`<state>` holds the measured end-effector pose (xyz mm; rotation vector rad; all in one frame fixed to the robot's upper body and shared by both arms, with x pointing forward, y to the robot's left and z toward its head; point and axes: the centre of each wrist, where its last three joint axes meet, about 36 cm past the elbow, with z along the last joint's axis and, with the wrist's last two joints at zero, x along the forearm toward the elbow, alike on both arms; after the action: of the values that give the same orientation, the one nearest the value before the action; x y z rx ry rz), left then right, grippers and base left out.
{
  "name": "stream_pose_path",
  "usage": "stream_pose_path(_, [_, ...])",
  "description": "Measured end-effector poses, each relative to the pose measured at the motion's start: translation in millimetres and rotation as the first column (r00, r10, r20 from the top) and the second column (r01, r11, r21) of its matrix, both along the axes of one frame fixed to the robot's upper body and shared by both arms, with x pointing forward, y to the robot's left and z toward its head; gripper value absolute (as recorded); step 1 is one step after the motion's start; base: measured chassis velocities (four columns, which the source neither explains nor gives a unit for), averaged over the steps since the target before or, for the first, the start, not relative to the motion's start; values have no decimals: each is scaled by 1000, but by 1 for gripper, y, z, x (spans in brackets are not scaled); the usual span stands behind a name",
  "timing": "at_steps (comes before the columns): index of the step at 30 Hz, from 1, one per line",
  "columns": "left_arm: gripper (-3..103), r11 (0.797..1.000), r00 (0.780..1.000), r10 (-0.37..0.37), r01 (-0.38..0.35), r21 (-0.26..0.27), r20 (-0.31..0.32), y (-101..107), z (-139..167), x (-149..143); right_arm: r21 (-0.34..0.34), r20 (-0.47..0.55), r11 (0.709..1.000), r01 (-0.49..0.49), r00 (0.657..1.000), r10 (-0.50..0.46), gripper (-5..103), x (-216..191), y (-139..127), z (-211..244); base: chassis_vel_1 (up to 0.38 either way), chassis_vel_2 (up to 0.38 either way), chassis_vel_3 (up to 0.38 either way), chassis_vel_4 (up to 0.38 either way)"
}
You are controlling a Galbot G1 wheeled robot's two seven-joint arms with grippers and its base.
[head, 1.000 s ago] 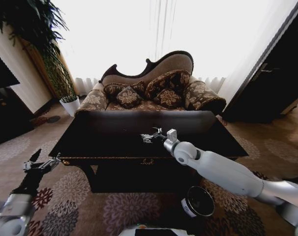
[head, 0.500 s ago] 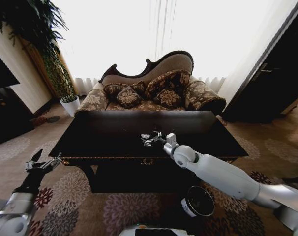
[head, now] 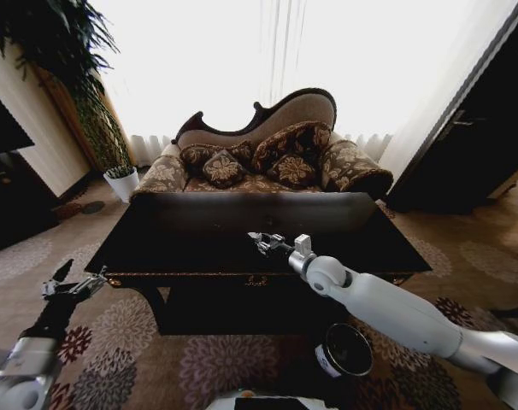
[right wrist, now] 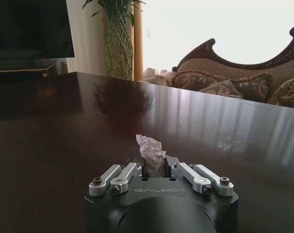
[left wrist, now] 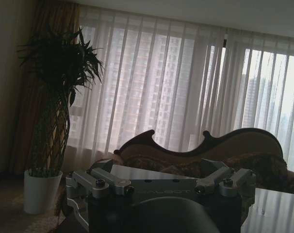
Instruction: Move to the front of the table and place the trash on the table into the trash bin.
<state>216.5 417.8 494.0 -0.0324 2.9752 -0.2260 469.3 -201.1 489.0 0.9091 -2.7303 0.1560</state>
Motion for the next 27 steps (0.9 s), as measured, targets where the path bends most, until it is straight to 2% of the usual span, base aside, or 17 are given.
stream_pose_path(1, [100,1000,1000,0,0,1,0,-1,0,-1,2,3,1000,2,1000,-2,20,0,-1,2,0,0,0,0])
stream_pose_path(2, [100,1000,1000,0,0,1,0,-1,0,-1,2,3,1000,2,1000,-2,20,0,-1,2,0,0,0,0])
stream_pose_path(4, [100,1000,1000,-1,1,2,1,-1,1,-1,7,7,1000,7,1000,-7,9,-1,-4,5,0,0,0,0])
stream_pose_path(5, [100,1000,1000,-1,1,3,2,-2,2,-2,11,9,1000,9,1000,-9,9,-1,-5,6,0,0,0,0])
stream_pose_path(7, [100,1000,1000,-2,1,5,3,-2,3,-2,20,11,1000,14,1000,-14,2,-4,-8,9,0,0,0,0])
stream_pose_path(13, [100,1000,1000,-5,5,6,10,-3,5,-3,54,20,998,38,999,-39,2,-15,-22,20,0,0,0,0])
stream_pose_path(18, [100,1000,1000,-16,16,-3,23,-5,5,2,130,39,988,78,996,-84,2,-47,-43,47,0,0,0,0])
stream_pose_path(27, [100,998,998,-47,48,-30,42,-15,1,13,136,52,975,175,982,-183,2,-83,-69,73,0,0,0,0])
